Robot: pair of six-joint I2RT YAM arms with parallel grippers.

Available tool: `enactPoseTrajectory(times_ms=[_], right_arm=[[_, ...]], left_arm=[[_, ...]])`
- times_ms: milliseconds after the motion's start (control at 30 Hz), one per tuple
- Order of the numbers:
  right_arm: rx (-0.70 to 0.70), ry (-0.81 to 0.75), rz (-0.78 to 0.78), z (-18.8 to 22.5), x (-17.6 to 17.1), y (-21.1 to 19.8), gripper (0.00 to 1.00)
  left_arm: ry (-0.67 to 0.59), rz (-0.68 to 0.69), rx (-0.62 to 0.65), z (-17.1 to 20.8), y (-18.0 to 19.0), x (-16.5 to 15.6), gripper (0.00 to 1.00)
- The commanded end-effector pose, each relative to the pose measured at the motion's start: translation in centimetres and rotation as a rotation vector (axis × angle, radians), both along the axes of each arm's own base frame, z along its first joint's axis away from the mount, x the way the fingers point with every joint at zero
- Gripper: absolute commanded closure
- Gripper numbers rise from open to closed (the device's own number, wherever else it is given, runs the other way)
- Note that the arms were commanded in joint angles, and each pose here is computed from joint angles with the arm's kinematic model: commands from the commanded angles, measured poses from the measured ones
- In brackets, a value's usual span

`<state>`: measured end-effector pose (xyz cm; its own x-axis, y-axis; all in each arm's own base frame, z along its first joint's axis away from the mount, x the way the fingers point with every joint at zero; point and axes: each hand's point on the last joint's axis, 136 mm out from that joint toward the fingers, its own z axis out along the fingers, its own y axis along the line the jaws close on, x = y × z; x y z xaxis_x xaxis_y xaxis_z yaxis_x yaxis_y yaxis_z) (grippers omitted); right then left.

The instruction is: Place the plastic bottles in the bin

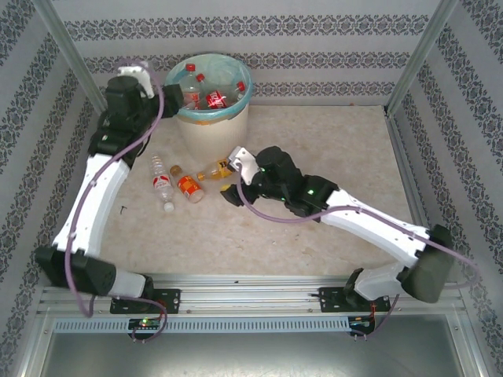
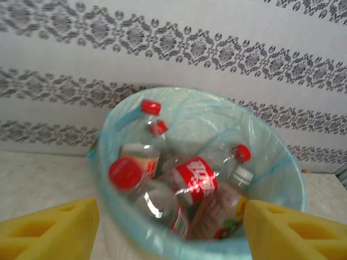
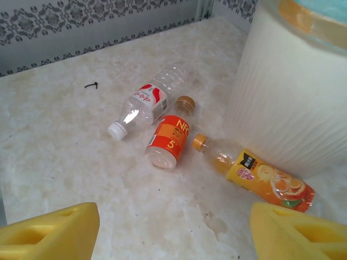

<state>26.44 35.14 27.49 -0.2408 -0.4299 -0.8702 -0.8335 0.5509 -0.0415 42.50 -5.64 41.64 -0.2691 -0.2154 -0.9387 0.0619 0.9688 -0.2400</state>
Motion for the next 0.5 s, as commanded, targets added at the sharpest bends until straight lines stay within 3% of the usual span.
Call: enactPoseTrajectory(times_ms=[0, 233, 467], right_arm=[[0.013, 0.048, -0.024, -0.5, 1.0, 2.1, 0.27], [-0.053, 0.091, -0.092, -3.9, 3.6, 7.6, 0.28], [-0.101, 0.159, -0.165, -8.6, 5.5, 12.5, 0.27]], left_arm=[[-0.01, 0.079, 0.059, 0.4, 2.4, -4.6, 0.28], [0.098, 0.207, 0.156, -6.5, 6.0, -12.6, 0.25], [0.12, 0.33, 0.192, -11.2, 8.7, -17.7, 0.22]])
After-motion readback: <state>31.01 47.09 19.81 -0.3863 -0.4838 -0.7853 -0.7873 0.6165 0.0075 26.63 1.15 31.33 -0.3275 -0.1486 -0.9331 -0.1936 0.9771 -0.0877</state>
